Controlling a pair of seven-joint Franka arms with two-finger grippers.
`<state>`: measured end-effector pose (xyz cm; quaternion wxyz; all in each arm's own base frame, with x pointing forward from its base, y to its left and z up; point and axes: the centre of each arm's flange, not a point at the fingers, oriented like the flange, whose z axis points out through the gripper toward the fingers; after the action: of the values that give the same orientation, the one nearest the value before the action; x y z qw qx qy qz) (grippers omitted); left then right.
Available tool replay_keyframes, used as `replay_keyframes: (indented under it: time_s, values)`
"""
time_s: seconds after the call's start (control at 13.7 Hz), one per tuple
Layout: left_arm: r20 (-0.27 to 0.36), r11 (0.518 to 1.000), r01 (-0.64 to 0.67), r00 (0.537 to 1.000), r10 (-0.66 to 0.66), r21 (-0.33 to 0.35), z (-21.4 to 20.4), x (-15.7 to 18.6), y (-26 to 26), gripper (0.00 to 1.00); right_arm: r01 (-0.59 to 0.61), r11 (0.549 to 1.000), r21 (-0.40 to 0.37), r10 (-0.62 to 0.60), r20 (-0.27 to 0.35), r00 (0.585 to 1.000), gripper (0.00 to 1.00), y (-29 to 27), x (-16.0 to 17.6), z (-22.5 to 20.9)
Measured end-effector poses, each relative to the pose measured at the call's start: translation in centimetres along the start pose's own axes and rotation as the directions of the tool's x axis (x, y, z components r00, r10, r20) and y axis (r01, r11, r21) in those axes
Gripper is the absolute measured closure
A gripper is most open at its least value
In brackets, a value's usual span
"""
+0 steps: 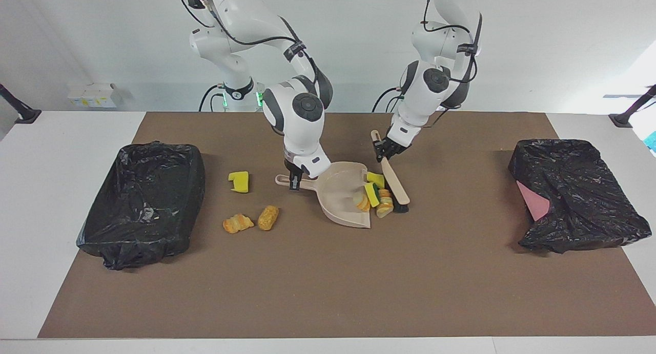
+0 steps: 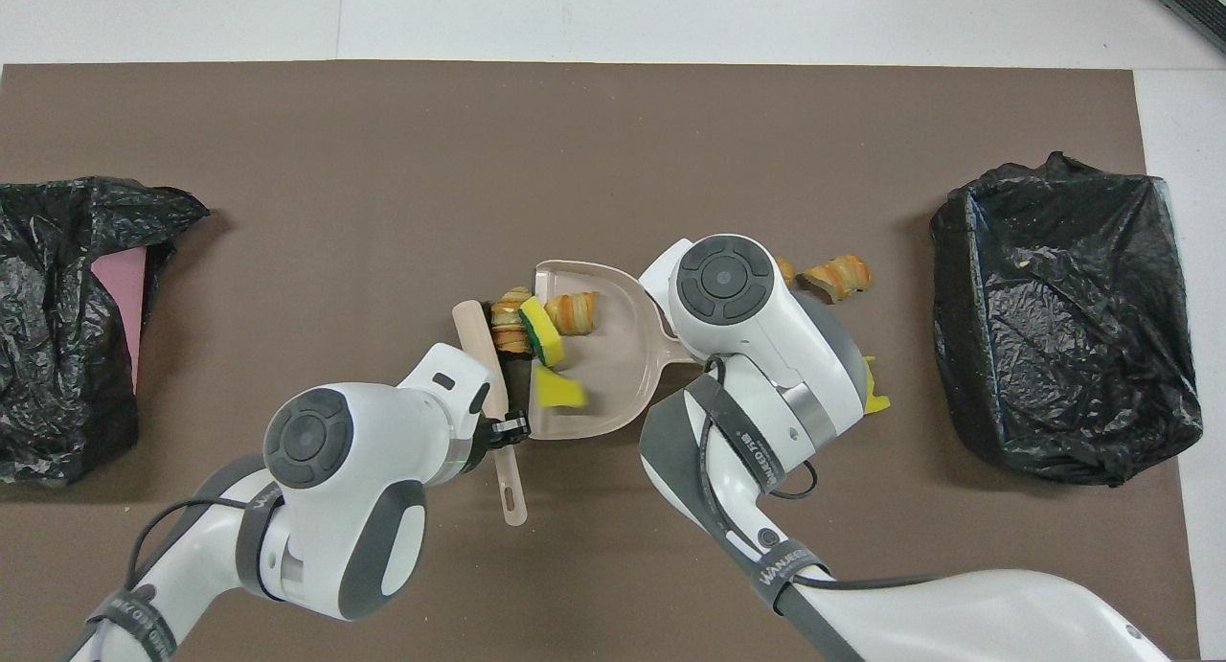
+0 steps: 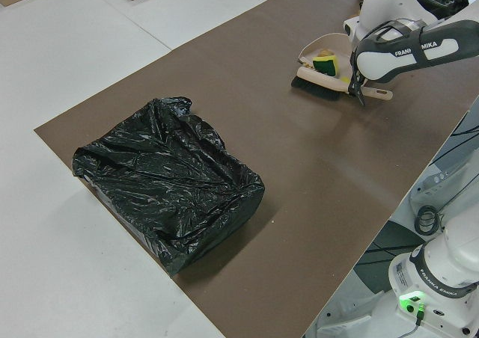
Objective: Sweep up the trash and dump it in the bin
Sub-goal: 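Sweep the sponges and debris into the dustpan with the left gripper's brush, then carry the loaded dustpan with the right gripper over the nearby trash bag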
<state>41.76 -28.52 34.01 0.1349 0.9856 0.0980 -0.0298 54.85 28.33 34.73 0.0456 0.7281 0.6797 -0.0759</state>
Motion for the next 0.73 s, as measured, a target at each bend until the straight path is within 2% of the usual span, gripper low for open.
replay_keyframes:
  time_s: [0.36,0.73]
  values:
    - [0.019,0.995,-0.042,0.999,0.044,-0.094,0.1,-2.5,6.8,0.74,-0.001,1.0,0.004,0.001,0.004,1.0,0.67,0.0,-0.1,0.1]
    - [0.001,0.995,-0.027,1.0,0.027,-0.093,-0.5,-0.9,5.8,0.74,-0.003,1.0,0.006,0.003,0.006,1.0,0.67,0.0,-0.2,0.0]
